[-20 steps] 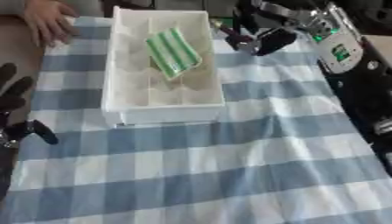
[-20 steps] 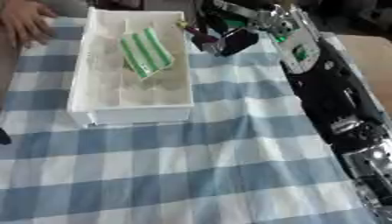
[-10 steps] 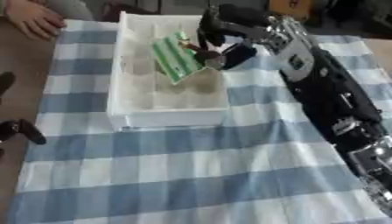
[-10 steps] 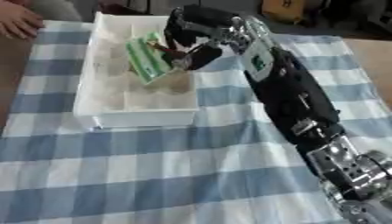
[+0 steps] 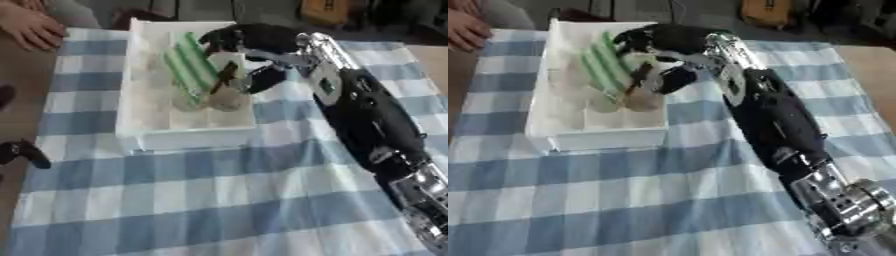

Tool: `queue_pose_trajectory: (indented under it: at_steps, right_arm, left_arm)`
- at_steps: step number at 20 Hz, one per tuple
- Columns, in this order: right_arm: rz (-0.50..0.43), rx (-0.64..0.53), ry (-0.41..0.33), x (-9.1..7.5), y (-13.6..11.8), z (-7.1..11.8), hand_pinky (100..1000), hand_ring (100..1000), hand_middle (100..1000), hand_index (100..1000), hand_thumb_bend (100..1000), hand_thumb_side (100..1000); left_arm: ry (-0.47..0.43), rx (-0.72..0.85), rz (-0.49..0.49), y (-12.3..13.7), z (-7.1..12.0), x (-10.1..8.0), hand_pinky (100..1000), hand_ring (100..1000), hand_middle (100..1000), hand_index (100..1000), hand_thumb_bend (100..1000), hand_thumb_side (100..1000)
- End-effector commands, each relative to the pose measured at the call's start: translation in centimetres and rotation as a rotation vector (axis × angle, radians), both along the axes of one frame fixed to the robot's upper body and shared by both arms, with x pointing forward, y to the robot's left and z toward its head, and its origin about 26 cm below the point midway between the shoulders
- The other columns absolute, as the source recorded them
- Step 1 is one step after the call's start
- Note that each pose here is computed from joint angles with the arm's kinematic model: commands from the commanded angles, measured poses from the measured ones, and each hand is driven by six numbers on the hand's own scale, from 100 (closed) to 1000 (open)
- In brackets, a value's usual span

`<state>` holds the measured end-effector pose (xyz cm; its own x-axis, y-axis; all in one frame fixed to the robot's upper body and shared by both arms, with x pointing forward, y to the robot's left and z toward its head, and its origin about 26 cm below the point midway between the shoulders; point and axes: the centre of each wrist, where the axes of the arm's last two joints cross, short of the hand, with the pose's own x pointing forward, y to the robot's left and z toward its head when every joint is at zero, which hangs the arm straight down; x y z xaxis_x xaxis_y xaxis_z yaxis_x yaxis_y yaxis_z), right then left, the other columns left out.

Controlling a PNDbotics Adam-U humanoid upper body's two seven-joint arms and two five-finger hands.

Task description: Pick up objects on the table and place them in the box.

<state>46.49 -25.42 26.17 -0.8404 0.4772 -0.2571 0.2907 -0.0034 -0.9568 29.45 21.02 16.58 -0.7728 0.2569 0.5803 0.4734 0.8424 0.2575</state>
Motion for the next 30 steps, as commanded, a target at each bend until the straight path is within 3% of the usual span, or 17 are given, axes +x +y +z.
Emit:
queue_pose_trajectory:
  at_steps: [1,2,3,4,5,6,11,12,15,19,20,21,23,25,30]
  right_arm:
    - [0.008,0.073,-0.068,-0.9,-1.1,2.2,913,889,950,1000,100,624]
    - [0.008,0.107,-0.066,-1.1,-1.3,2.2,896,871,936,1000,100,552]
    - [0.010,0.133,-0.062,-1.3,-1.5,2.3,896,871,936,1000,100,552]
    - [0.016,0.166,-0.062,-1.6,-1.7,2.4,869,843,907,989,100,470]
    - [0.029,0.207,-0.061,-2.0,-2.0,2.7,869,843,907,989,100,470]
    - [0.051,0.261,-0.059,-2.6,-2.4,2.9,832,813,874,966,100,391]
    - [0.197,0.485,0.032,-6.5,-3.7,4.0,784,777,830,943,100,382]
    - [0.232,0.536,0.062,-7.5,-4.0,3.6,715,738,782,885,100,489]
    - [0.376,0.729,0.175,-12.2,-5.7,2.8,694,731,776,869,100,495]
    - [0.430,0.823,0.267,-16.1,-7.5,2.6,677,726,772,861,100,507]
    - [0.426,0.839,0.280,-16.6,-7.8,2.4,657,713,765,850,100,837]
    - [0.407,0.878,0.298,-17.1,-8.5,1.6,657,713,760,850,100,592]
    - [0.349,0.976,0.355,-18.1,-9.7,-0.5,633,697,745,844,100,682]
    - [0.302,1.048,0.406,-18.8,-10.5,-2.0,623,687,739,842,100,703]
    - [0.252,1.117,0.465,-19.4,-11.2,-3.8,602,637,711,835,100,707]
  left_arm:
    - [-0.025,0.004,0.002,0.1,0.5,-0.3,473,1000,985,794,191,710]
    - [-0.023,0.003,0.006,0.2,0.5,-0.3,473,1000,986,793,192,710]
    - [-0.022,0.003,0.009,0.2,0.4,-0.3,473,1000,986,793,192,710]
    - [-0.020,0.002,0.013,0.3,0.4,-0.3,473,1000,986,793,192,710]
    - [-0.019,0.003,0.017,0.4,0.4,-0.3,473,1000,986,793,192,710]
    - [-0.016,0.003,0.024,0.5,0.3,-0.3,473,1000,986,793,192,710]
    - [-0.007,0.008,0.054,1.0,0.1,-0.4,473,1000,987,793,192,712]
    - [-0.002,0.009,0.066,1.2,0.0,-0.4,473,1000,988,792,190,716]
    - [0.014,0.010,0.124,2.2,-0.6,-0.7,474,1000,989,792,186,718]
    - [0.006,0.013,0.164,3.2,-0.7,-0.8,477,1000,984,795,176,707]
    - [0.003,0.012,0.169,3.4,-0.7,-0.8,478,1000,980,795,170,701]
    - [0.000,0.010,0.182,3.8,-0.7,-0.8,479,1000,980,795,168,702]
    - [0.004,0.004,0.207,4.5,-0.9,-1.0,479,1000,980,795,164,701]
    - [0.005,-0.005,0.230,4.9,-1.0,-1.1,479,1000,979,796,160,698]
    - [0.015,-0.041,0.289,5.5,-1.4,-1.3,482,1000,981,797,162,692]
